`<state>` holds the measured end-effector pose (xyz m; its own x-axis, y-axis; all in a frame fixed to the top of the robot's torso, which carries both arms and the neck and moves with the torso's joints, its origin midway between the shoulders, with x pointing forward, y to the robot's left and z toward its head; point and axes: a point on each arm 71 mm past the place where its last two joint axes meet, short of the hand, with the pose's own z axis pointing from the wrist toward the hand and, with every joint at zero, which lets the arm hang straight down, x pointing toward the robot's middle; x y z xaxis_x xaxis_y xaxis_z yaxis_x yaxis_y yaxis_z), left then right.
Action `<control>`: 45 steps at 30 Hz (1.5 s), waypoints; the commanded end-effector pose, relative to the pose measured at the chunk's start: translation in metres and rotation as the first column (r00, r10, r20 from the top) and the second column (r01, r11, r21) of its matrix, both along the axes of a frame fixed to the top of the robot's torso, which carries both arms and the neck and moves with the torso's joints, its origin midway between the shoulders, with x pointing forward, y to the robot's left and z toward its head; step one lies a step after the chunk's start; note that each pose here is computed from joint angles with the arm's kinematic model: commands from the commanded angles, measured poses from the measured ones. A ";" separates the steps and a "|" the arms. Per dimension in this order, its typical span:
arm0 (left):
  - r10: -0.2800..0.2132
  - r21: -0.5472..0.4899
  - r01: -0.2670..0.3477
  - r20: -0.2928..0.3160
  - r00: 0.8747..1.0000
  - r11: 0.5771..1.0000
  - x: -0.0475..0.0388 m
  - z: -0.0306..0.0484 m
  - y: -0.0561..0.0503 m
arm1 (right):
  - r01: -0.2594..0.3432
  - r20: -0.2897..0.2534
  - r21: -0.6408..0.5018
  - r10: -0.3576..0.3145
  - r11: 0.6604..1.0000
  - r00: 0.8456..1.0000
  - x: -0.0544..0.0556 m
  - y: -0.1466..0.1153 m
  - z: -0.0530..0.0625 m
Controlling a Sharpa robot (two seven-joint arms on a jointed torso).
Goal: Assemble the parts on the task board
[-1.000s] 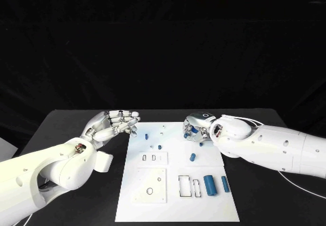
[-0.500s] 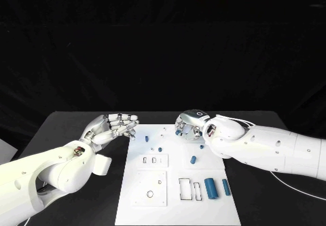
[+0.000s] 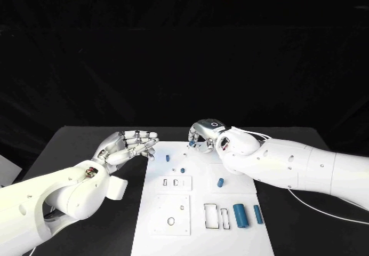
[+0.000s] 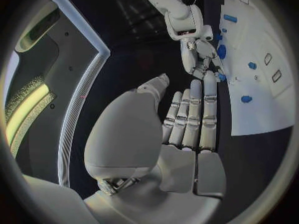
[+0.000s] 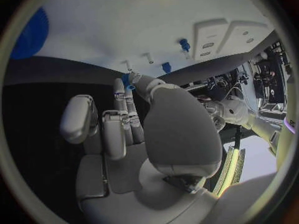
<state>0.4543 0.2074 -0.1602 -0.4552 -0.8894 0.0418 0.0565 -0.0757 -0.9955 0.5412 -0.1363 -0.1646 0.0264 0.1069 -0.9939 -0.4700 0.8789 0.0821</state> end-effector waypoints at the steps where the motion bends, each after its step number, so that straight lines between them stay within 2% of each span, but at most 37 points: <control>1: -0.025 -0.013 0.025 0.002 1.000 1.000 -0.0005 0.0020 -0.004 | 0.019 0.032 -0.005 -0.019 1.000 0.999 0.004 0.002 0.002; 11: -0.028 -0.013 0.028 0.004 1.000 1.000 -0.0002 0.0028 -0.005 | 0.020 0.004 -0.035 -0.020 0.999 1.000 0.010 0.008 -0.005; 26: -0.021 -0.010 0.021 0.007 1.000 1.000 0.0011 0.0035 -0.003 | 0.004 -0.043 -0.059 -0.007 0.998 0.999 0.008 0.010 -0.011; 45: -0.019 -0.008 0.019 0.006 1.000 1.000 0.0024 0.0032 -0.002 | -0.001 -0.058 -0.067 -0.003 0.998 0.998 0.007 0.011 -0.013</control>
